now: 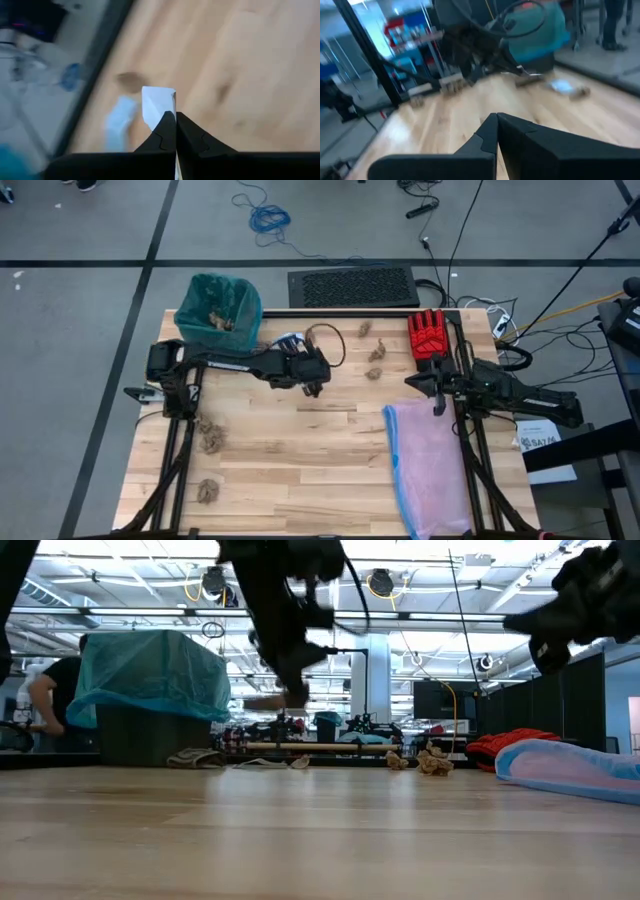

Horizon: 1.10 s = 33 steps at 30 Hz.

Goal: Place trash/remove bag and relplace
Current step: Put the white paper into the black trash bin

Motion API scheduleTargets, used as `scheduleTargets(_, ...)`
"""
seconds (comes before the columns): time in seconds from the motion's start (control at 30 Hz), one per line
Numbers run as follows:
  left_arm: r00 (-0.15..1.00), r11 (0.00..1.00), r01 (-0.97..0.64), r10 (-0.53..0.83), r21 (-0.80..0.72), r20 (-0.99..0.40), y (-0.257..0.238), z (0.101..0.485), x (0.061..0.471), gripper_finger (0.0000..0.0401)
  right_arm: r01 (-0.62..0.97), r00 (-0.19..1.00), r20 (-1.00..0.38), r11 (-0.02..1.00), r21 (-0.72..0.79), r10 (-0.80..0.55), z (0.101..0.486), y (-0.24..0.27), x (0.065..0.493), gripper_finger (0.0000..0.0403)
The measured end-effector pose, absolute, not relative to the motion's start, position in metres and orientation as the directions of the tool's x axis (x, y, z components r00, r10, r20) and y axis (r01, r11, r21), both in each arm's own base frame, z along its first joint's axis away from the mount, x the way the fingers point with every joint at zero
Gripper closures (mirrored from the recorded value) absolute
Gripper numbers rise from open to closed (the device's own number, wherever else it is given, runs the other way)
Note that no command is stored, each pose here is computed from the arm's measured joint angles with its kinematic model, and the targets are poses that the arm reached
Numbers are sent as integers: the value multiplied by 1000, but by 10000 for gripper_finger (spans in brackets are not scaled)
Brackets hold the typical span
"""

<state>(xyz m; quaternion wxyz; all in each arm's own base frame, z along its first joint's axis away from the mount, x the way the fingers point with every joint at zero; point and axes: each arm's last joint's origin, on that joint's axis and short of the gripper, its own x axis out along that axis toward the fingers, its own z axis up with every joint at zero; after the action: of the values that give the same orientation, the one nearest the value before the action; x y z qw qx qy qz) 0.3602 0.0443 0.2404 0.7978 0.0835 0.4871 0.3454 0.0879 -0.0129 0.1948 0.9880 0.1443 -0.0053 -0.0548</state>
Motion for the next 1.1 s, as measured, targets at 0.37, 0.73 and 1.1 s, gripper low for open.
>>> scheduleTargets(0.37,191,560,-666,767,493,-613,61,335,277,401,92,987,117,987,134,-108,208,-13,91,403)
scheduleTargets(0.73,60,383,-806,810,450,-583,100,376,202,401,99,991,79,984,149,-112,207,-17,112,403)
scheduleTargets(1.1,-117,332,-789,745,517,-657,139,356,180,395,104,992,49,984,141,-112,202,-20,134,403)
